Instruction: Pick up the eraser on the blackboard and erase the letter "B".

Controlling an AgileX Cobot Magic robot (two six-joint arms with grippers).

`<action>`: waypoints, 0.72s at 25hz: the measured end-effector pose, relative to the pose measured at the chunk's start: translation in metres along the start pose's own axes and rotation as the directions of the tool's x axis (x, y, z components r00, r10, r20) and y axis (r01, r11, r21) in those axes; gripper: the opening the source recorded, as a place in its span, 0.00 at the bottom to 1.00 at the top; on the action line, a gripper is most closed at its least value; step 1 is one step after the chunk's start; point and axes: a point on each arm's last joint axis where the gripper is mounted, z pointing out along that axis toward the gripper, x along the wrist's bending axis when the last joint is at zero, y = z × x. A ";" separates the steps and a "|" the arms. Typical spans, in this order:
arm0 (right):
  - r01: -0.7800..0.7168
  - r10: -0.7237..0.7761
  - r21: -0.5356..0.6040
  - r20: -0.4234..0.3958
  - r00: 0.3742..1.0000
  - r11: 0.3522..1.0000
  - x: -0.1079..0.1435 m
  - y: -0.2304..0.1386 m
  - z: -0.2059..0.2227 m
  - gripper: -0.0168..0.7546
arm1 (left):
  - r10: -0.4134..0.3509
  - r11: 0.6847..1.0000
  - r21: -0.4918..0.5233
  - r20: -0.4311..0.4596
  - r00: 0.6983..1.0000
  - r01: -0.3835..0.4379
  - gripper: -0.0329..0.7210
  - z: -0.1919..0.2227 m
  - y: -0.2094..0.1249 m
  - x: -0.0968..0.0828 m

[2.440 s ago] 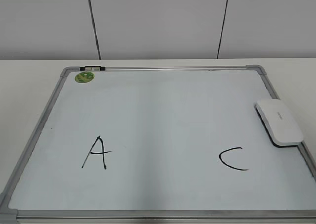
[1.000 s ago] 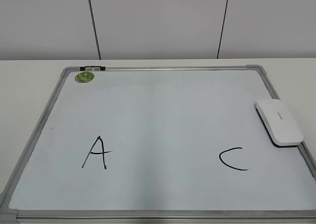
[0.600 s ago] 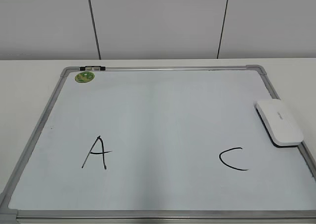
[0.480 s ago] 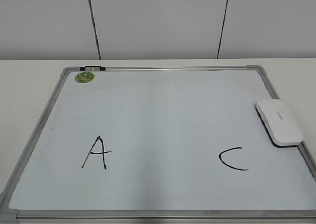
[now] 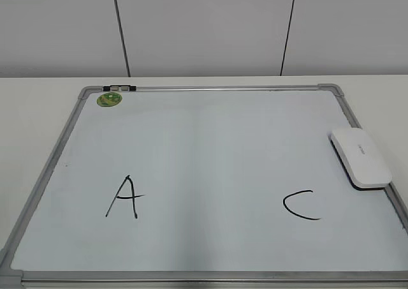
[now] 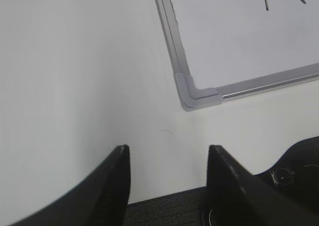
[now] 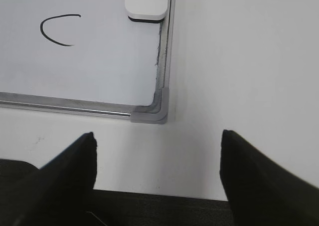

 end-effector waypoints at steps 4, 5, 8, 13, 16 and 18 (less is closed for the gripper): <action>0.000 0.000 0.000 0.000 1.000 1.000 0.000 0.000 0.000 0.79 | 0.000 1.000 -0.002 0.000 1.000 0.000 0.48 0.000 0.000 0.000; 0.000 0.000 0.000 0.000 1.000 1.000 0.000 0.000 0.000 0.79 | 0.000 1.000 -0.004 0.000 1.000 0.000 0.48 -0.001 0.000 0.000; 0.000 0.000 0.000 0.000 1.000 1.000 0.000 0.000 0.000 0.79 | -0.001 1.000 -0.010 0.000 1.000 0.001 0.47 -0.001 -0.001 0.000; 0.000 0.000 0.000 0.000 1.000 1.000 0.000 0.000 0.000 0.79 | -0.001 1.000 -0.010 0.000 1.000 0.001 0.45 -0.001 -0.001 0.000; 0.000 0.000 0.000 0.000 1.000 1.000 0.000 0.000 0.000 0.79 | -0.001 1.000 -0.010 0.000 1.000 0.001 0.44 -0.001 -0.001 0.000; 0.000 0.000 0.000 0.000 1.000 1.000 0.000 0.000 0.000 0.79 | -0.002 1.000 -0.022 0.000 1.000 0.002 0.43 -0.003 -0.002 0.000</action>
